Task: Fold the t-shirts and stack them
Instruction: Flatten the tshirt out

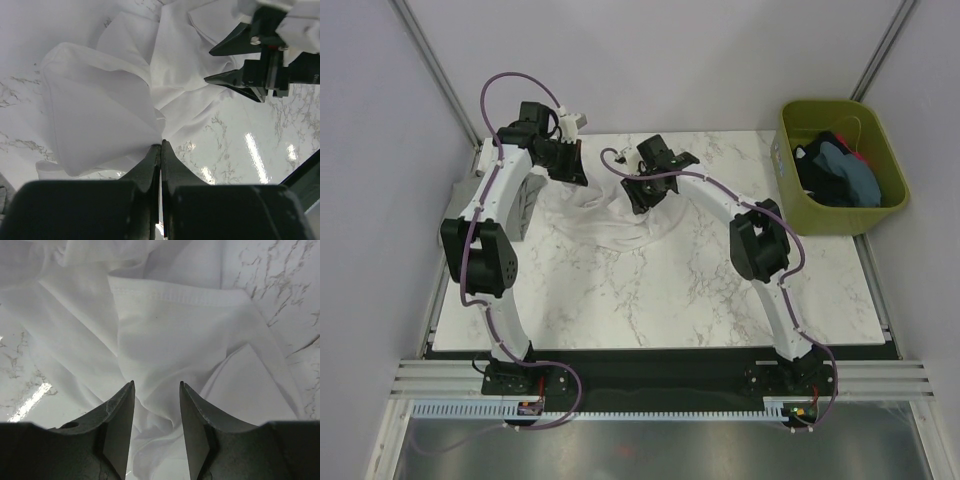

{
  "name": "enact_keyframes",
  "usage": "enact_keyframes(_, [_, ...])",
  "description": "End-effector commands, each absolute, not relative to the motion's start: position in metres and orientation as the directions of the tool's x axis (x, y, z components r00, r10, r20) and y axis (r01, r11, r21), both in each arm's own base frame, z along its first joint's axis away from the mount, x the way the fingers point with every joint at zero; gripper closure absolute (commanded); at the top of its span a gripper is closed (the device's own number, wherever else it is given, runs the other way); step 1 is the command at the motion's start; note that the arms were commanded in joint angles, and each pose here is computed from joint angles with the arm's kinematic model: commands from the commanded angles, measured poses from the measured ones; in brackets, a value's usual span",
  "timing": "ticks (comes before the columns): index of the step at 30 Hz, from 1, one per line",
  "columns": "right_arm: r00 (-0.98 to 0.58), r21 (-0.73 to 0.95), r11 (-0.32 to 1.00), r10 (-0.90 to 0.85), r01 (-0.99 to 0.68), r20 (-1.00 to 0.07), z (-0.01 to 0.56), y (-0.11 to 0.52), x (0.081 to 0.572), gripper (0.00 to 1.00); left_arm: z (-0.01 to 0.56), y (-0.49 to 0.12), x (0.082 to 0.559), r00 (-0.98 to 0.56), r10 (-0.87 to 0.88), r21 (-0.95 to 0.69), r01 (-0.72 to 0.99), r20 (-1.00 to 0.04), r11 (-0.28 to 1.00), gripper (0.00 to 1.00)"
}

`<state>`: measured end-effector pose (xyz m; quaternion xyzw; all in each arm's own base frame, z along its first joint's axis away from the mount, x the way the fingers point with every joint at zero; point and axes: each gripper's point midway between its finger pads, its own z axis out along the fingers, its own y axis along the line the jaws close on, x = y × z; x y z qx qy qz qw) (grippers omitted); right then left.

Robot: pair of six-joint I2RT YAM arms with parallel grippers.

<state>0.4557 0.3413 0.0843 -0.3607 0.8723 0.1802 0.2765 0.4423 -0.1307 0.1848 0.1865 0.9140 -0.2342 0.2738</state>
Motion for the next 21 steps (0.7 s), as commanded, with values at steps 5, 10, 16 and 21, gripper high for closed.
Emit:
enact_keyframes(5, [-0.590, 0.064, 0.702, -0.541, -0.709, -0.599, 0.084, 0.325, 0.460, 0.51, 0.214, -0.137, 0.435, -0.734, 0.214, -0.306, 0.504, -0.645, 0.808, 0.98])
enact_keyframes(10, [-0.609, -0.009, 0.732, -0.574, -0.681, -0.547, 0.092, 0.285, 0.446, 0.51, 0.216, -0.138, 0.440, -0.729, 0.207, -0.309, 0.505, -0.652, 0.806, 0.98])
enact_keyframes(16, [-0.693, 0.005, 0.766, -0.579, -0.643, -0.430, 0.090, 0.214, 0.381, 0.50, 0.219, -0.137, 0.444, -0.724, 0.206, -0.297, 0.502, -0.659, 0.812, 0.98])
enact_keyframes(21, [-0.659, -0.077, 0.757, -0.609, -0.648, -0.441, 0.120, 0.184, 0.353, 0.48, 0.221, -0.134, 0.446, -0.717, 0.208, -0.281, 0.498, -0.665, 0.820, 0.98])
